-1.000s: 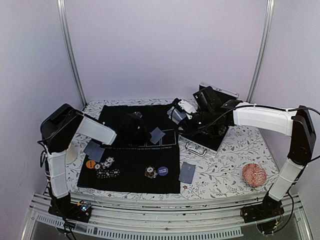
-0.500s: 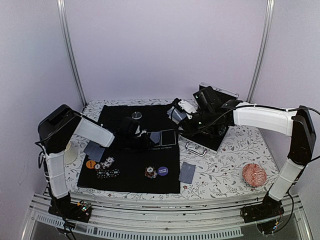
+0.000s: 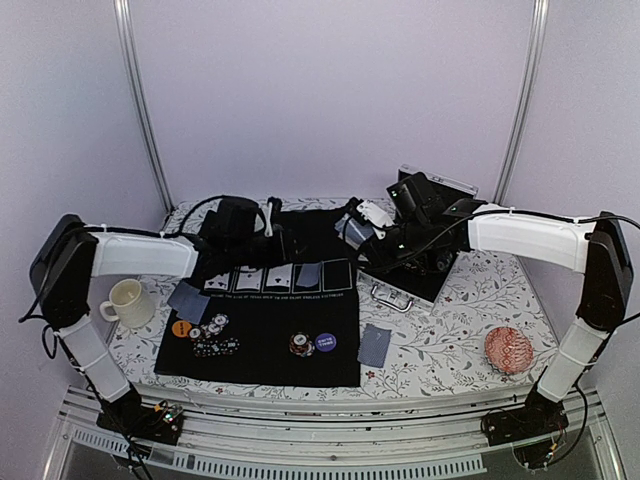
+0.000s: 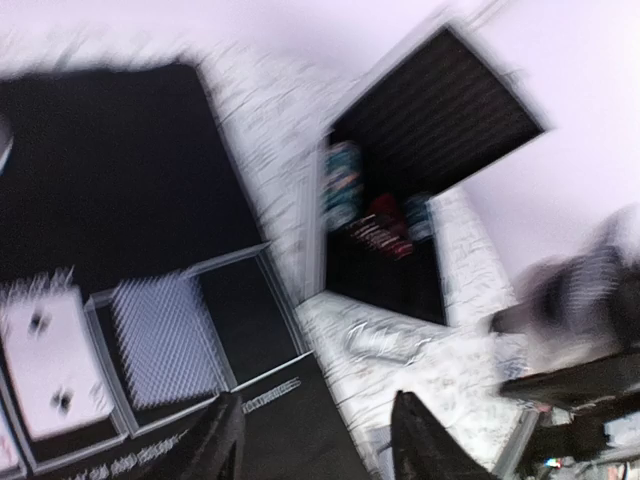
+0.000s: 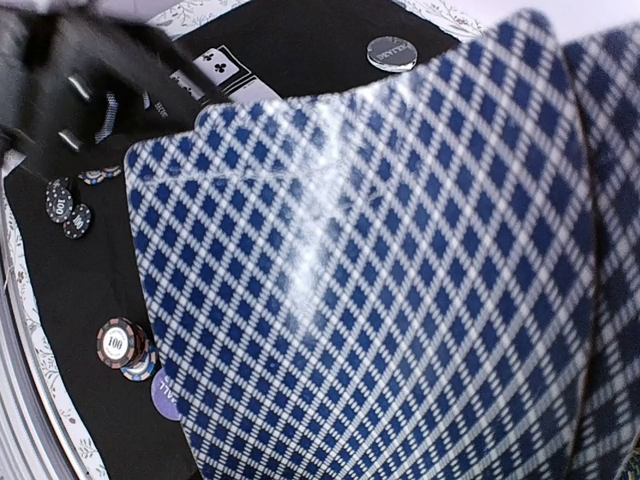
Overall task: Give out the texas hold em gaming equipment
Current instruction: Place the poker card in the community card area.
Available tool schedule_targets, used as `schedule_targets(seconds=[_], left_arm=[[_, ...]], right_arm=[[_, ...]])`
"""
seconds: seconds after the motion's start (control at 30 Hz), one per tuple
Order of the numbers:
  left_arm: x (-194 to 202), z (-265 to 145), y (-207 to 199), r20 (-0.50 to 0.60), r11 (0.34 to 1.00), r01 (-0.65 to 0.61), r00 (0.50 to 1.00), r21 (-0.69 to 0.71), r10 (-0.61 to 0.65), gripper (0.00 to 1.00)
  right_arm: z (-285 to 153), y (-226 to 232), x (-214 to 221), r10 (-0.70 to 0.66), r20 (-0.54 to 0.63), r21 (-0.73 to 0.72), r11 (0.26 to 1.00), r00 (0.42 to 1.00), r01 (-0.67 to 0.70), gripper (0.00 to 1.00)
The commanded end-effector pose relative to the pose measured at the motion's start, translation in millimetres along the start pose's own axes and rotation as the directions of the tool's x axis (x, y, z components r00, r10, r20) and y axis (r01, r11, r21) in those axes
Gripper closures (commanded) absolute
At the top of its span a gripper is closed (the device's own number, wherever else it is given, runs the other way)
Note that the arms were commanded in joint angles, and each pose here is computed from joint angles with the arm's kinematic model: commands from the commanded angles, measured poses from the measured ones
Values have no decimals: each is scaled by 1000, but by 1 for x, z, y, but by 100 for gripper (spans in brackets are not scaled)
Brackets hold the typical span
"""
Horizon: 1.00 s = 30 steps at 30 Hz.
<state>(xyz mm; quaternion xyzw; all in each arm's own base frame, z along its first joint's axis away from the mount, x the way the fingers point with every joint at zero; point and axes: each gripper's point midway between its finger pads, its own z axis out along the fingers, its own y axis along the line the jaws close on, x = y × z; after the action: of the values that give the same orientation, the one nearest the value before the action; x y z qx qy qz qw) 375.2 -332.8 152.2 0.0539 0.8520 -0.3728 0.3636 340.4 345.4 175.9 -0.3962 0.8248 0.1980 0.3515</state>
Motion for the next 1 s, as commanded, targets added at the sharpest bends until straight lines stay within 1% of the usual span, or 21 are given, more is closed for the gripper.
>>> schedule_targets(seconds=[0.0,0.07,0.13,0.17,0.2,0.27,0.37,0.47,0.67,0.73,0.83,0.9,0.97], left_arm=[[-63,-43,-95,145,898,-365,930,247,338,42],[-59,-54,-120,140,827,-437,899,353,415,33],[-46,-60,-139,100,761,-445,885,472,456,25],[-40,-59,-141,63,752,-428,885,502,461,24],[-37,-58,-142,34,750,-414,885,516,465,24],[-32,-52,-135,-28,768,-399,880,502,475,26],[-36,-47,-126,-32,779,-441,862,446,506,31],[-43,-50,-124,-12,778,-456,860,433,511,40],[-52,-68,-122,72,754,-449,877,479,476,39],[-53,-61,-112,64,773,-472,867,423,494,40],[-59,-48,-83,22,819,-508,853,265,522,41],[-61,-47,-79,16,822,-513,850,249,526,40],[-57,-45,-86,13,814,-499,854,298,520,39]], right_arm=[[-20,11,-20,-65,58,4,998,996,65,63],[-20,14,-22,-81,66,2,997,995,81,63],[-19,17,-23,-94,66,2,996,993,94,63],[-18,19,-24,-101,64,-1,995,993,102,63],[-17,22,-25,-108,64,-4,994,992,108,63],[-16,27,-26,-119,65,-13,993,991,121,63],[-15,32,-27,-126,68,-25,992,990,128,63],[-15,36,-28,-130,70,-34,991,989,133,63],[-17,39,-30,-129,80,-48,990,988,133,63],[-16,40,-30,-131,80,-51,990,988,135,63],[-16,40,-31,-131,80,-50,990,988,135,63],[-15,41,-31,-132,81,-55,989,988,137,63],[-15,42,-31,-134,81,-56,989,988,139,63]])
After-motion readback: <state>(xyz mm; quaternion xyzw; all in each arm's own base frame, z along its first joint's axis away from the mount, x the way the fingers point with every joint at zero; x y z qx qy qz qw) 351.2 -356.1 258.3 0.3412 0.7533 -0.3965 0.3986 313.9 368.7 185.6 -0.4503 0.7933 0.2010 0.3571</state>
